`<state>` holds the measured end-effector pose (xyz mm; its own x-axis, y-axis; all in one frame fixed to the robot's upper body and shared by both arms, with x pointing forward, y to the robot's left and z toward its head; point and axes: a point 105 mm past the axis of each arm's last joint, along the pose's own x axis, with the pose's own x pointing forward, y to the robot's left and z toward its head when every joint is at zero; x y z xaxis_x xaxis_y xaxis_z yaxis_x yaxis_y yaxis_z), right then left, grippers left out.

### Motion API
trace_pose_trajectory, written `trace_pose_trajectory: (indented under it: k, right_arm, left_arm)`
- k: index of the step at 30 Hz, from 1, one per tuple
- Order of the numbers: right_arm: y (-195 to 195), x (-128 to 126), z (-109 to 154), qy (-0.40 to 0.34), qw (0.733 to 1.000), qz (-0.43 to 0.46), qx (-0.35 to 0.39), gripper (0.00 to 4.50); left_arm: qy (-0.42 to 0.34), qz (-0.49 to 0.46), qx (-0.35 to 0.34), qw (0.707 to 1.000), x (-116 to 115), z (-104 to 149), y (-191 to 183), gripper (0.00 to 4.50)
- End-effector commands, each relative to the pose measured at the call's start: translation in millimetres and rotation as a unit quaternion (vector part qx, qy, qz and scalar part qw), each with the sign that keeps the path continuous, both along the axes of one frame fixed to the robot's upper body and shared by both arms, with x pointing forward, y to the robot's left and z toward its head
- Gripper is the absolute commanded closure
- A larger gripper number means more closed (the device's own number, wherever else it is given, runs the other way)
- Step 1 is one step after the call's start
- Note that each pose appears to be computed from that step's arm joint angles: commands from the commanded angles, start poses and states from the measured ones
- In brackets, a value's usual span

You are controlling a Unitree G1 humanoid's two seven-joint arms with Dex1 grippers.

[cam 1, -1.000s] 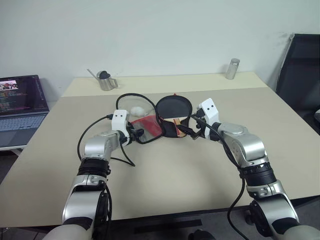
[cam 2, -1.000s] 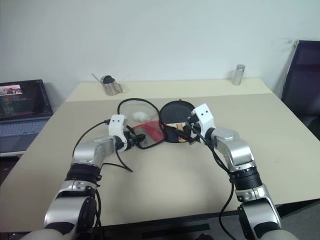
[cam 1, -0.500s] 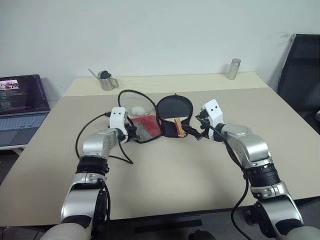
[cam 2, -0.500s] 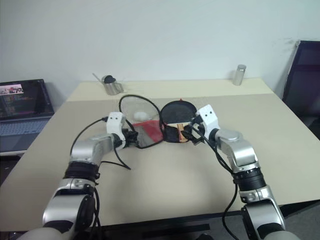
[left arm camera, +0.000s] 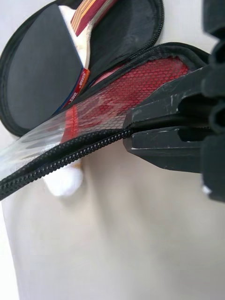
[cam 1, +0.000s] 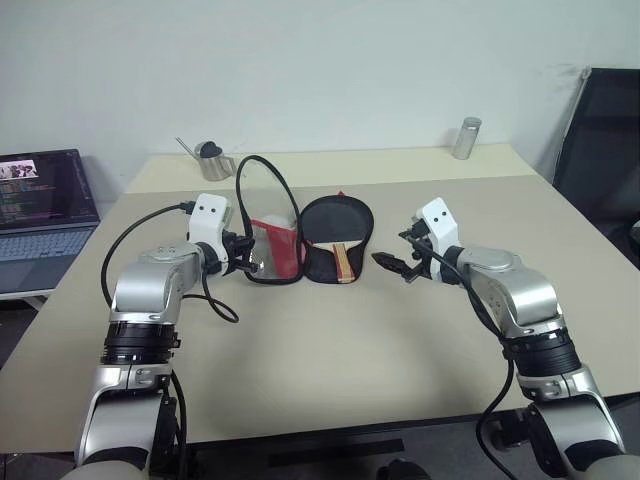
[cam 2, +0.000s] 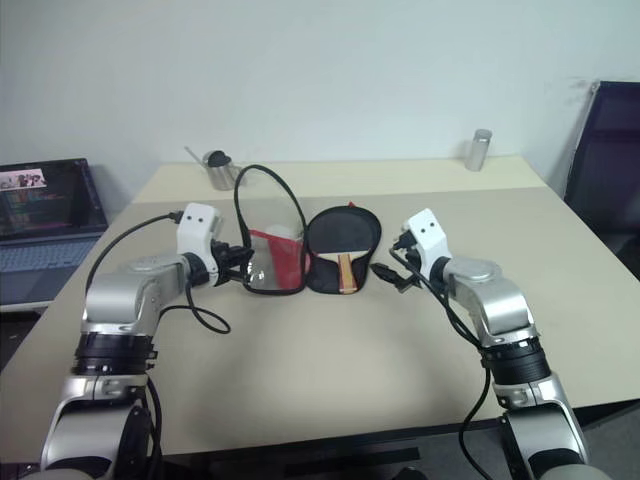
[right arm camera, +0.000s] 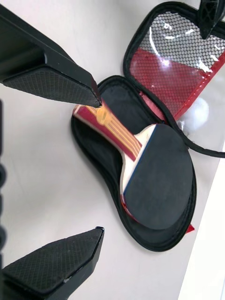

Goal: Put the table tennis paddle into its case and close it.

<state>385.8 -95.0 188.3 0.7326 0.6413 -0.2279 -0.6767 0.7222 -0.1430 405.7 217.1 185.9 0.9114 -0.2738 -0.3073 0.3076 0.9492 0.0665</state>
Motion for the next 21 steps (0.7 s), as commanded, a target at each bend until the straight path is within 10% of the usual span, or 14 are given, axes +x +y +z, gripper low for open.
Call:
trace_pose_trajectory:
  k: [1,21]
  right_arm:
    - [5,-9,10,-0.017,1.0,0.026,0.0,0.0]
    - [3,-9,6,-0.018,1.0,0.008,0.0,0.0]
  left_arm:
    - [-0.044,-0.015,0.002,0.999,0,26,-15,4.48]
    - [-0.103,-0.13,0.002,0.986,49,30,-184,4.48]
